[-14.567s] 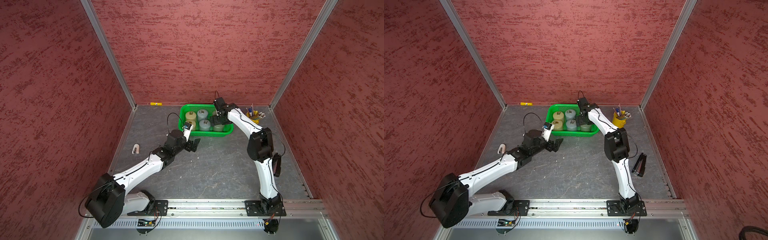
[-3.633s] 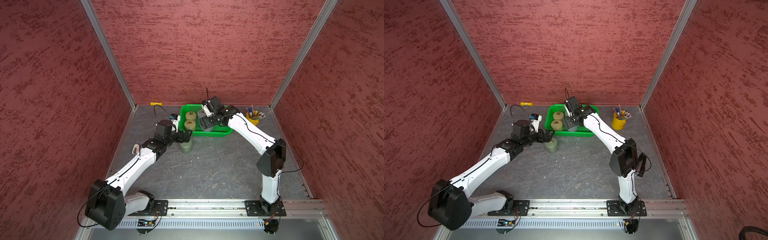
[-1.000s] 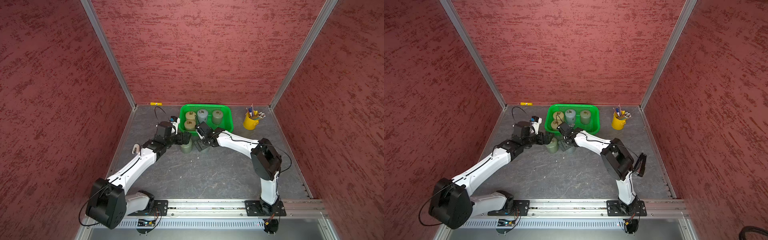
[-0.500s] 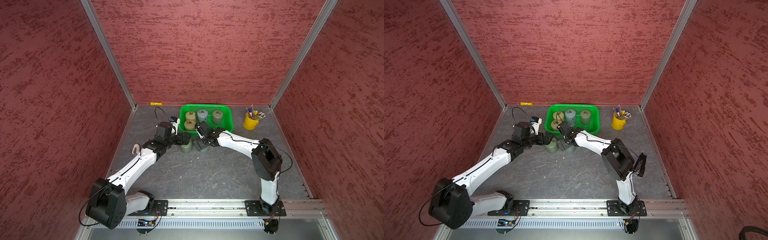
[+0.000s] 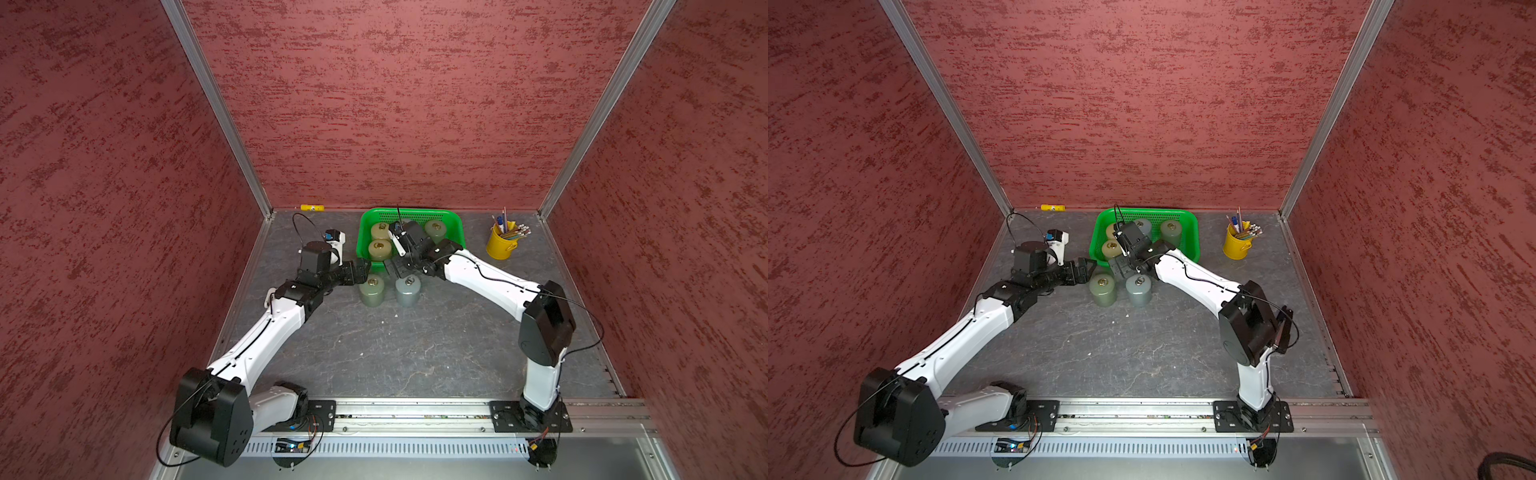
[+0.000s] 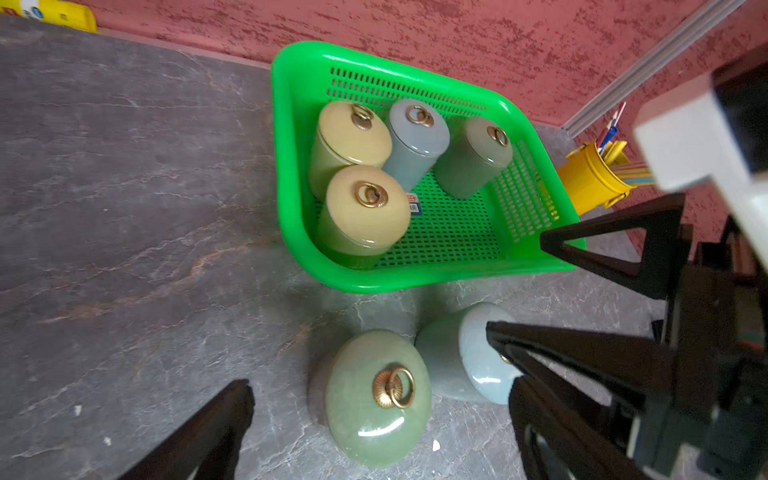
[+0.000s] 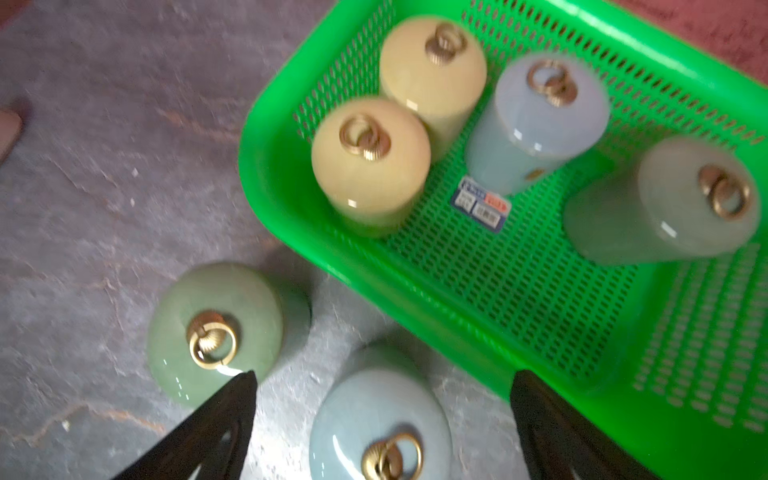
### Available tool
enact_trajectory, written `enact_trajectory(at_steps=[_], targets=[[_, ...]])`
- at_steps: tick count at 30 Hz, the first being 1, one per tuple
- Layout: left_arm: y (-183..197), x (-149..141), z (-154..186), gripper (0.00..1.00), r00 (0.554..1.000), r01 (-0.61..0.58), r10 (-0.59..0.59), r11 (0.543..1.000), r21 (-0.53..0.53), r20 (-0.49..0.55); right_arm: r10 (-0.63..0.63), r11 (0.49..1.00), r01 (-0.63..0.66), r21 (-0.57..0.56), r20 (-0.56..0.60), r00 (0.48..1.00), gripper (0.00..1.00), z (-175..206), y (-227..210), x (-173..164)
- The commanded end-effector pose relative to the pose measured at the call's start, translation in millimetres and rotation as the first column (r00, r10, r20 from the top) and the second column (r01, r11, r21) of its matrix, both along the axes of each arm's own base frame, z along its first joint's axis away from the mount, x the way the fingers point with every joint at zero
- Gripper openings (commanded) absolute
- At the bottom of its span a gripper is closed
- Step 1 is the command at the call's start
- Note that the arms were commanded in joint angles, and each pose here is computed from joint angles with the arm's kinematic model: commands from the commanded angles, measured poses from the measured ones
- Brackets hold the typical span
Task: Take the tea canister out of the basket
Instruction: Place the tea canister at the center of the board, then pick up the tea canister from the basket.
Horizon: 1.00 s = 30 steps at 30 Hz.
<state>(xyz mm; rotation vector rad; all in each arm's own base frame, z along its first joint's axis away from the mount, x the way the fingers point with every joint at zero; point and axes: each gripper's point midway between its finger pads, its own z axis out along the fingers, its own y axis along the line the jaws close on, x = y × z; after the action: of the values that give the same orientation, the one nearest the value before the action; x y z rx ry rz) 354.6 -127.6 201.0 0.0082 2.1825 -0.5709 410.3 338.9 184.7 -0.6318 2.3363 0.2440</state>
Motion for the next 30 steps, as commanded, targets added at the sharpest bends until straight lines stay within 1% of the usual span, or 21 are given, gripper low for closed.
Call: enact_trajectory(at_steps=[1, 5, 14, 21, 30], targets=[[15, 1, 14, 1.00, 0.998, -0.055, 0.055, 0.998, -0.034, 0.004, -0.003, 1.000, 0.003, -0.020, -0.029, 1.000, 0.98, -10, 9, 16], [32, 1, 9, 1.00, 0.994, -0.104, 0.103, 0.994, -0.042, -0.023, -0.004, 1.000, 0.004, 0.000, -0.030, 1.000, 0.98, -8, 26, 37], [32, -2, 7, 1.00, 0.995, -0.093, 0.092, 0.993, -0.068, -0.024, -0.034, 0.999, 0.034, 0.016, 0.008, 0.999, 0.98, -25, 49, 77], [29, -2, 5, 1.00, 0.996, -0.084, 0.082, 0.993, -0.079, -0.025, -0.063, 0.998, 0.063, 0.014, 0.003, 0.998, 0.99, -46, 52, 94], [27, -3, 2, 1.00, 0.997, -0.079, 0.077, 0.995, -0.062, -0.027, -0.079, 0.997, 0.079, -0.004, -0.035, 0.996, 0.99, -66, 51, 98]])
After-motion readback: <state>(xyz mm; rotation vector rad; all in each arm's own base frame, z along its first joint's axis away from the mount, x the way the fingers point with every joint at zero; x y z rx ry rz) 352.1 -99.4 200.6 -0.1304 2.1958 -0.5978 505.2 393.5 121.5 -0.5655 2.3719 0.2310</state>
